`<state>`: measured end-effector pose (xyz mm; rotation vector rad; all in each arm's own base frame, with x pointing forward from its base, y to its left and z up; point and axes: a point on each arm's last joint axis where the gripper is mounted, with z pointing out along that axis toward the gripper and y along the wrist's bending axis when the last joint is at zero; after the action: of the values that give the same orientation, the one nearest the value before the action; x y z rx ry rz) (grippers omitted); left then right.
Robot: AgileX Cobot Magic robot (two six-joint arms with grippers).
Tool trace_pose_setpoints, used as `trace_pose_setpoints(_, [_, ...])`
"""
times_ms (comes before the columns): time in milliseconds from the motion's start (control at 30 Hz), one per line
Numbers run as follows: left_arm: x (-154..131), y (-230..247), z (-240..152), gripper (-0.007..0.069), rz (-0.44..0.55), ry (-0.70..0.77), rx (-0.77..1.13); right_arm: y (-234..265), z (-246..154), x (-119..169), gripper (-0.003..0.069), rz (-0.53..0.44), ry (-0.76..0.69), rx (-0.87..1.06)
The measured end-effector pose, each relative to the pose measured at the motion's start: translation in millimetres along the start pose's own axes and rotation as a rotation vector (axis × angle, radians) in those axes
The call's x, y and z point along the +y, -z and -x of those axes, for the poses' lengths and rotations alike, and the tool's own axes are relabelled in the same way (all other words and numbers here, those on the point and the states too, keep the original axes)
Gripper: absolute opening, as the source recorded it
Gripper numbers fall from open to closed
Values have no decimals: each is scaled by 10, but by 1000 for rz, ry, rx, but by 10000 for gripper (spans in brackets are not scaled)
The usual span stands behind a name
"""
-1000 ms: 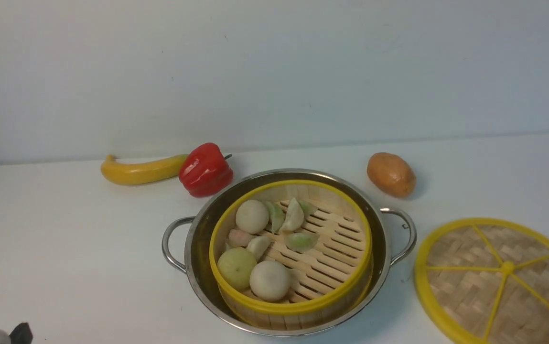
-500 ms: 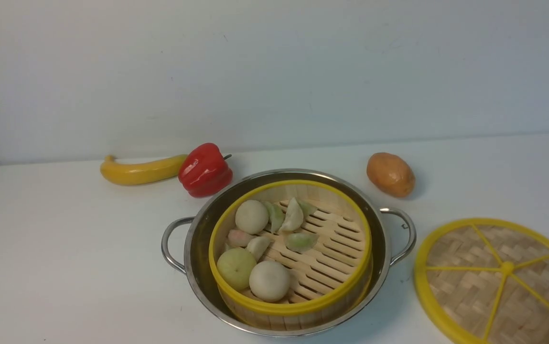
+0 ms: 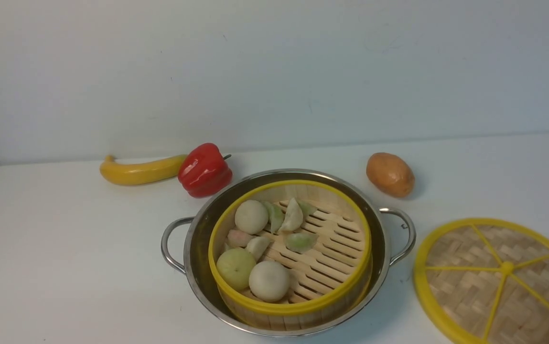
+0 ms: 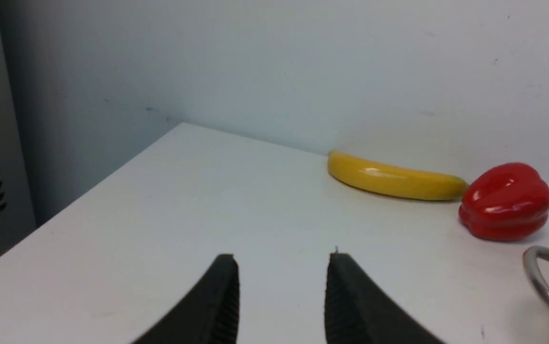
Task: Place the steamer in the pot on the white table, and put the lid on the steamer.
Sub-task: 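Move the gripper down to the bamboo steamer lid and grasp its center knob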
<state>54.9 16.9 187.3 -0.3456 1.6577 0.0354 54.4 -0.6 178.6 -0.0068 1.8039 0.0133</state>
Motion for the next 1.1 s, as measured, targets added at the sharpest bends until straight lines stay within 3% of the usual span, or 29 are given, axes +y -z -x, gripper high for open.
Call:
trace_pose_setpoints(400, [-45,30,-191,248,-74,-211,198,0,0,0,241,0,0,0])
trace_pose_setpoints(1100, [-61,32,-194,248,-90,-195,201,0,0,0,241,0,0,0])
